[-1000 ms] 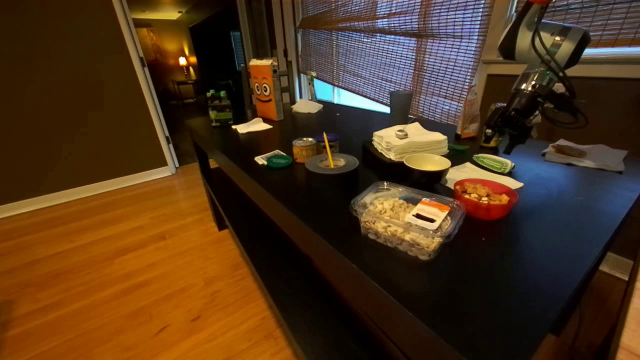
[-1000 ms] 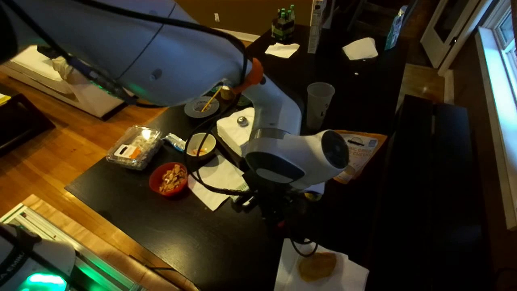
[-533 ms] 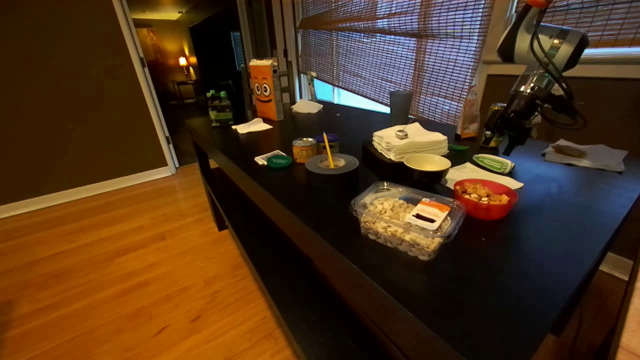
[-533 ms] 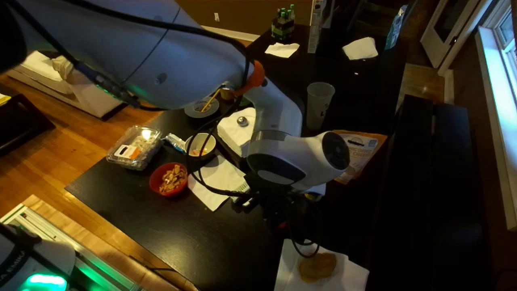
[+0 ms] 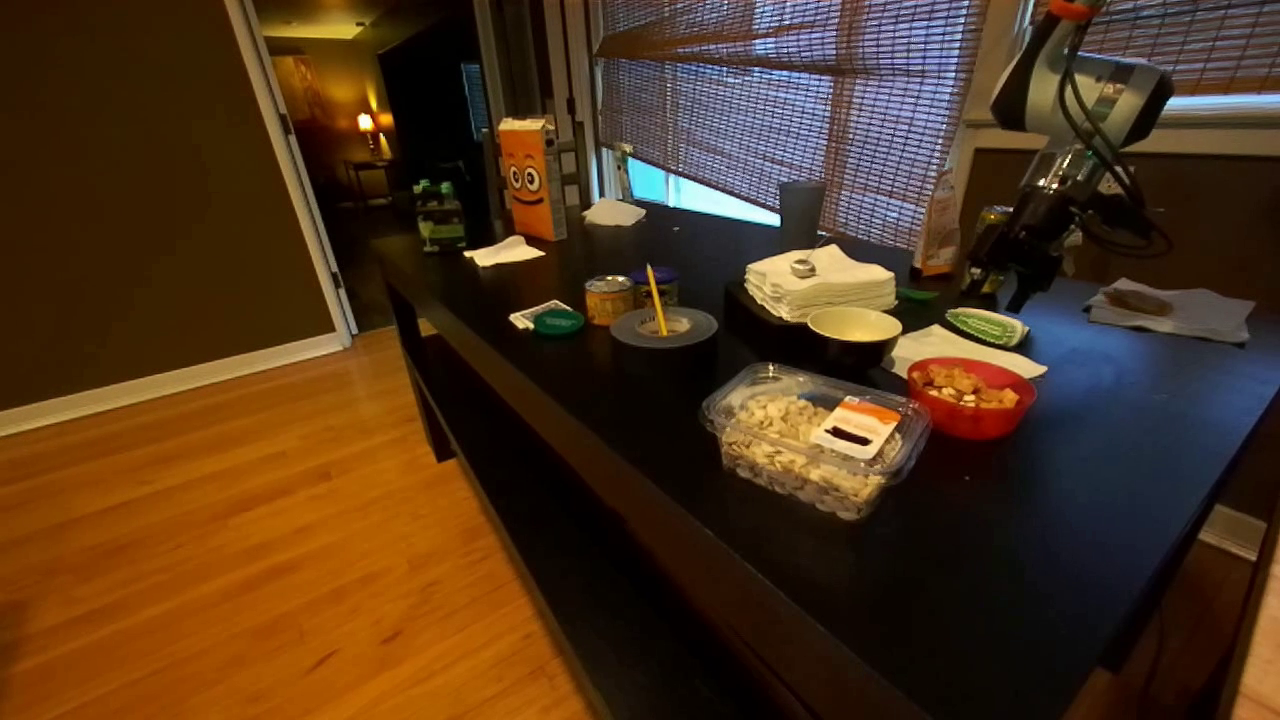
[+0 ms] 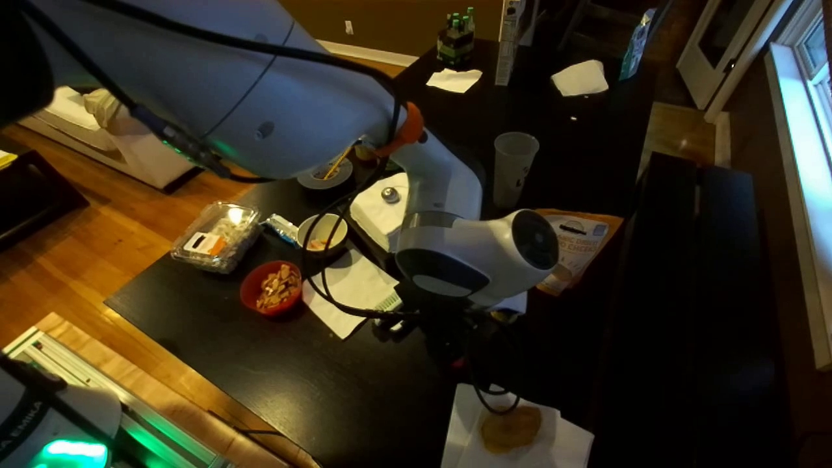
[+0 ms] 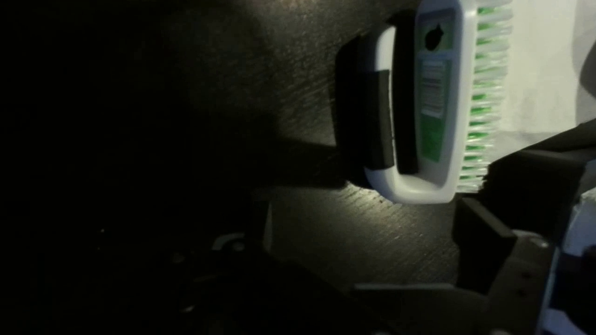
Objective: Correctly position the brush that is on the table
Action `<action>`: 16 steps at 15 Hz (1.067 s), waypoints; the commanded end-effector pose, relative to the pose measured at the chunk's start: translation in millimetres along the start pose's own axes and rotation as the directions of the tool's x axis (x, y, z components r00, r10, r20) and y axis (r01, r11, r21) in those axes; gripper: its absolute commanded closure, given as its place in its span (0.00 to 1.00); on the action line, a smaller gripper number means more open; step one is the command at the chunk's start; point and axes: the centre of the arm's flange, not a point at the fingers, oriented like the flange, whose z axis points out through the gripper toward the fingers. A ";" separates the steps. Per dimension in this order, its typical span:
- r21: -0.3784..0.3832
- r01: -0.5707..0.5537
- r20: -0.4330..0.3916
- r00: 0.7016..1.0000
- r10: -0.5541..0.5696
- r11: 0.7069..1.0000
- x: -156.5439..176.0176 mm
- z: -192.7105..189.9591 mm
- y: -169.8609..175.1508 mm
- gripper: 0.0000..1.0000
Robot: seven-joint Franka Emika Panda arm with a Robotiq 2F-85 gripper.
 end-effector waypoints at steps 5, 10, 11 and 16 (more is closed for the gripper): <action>-0.118 0.078 0.067 0.995 -0.071 0.990 -16.4 9.8 3.8 0.00; -0.156 0.140 0.123 0.985 -0.122 0.978 -23.6 18.9 -1.9 0.00; -0.160 0.149 0.131 0.983 -0.129 0.976 -24.5 20.5 -2.9 0.00; -0.169 0.185 0.158 0.975 -0.159 0.968 -27.2 23.7 -11.0 0.00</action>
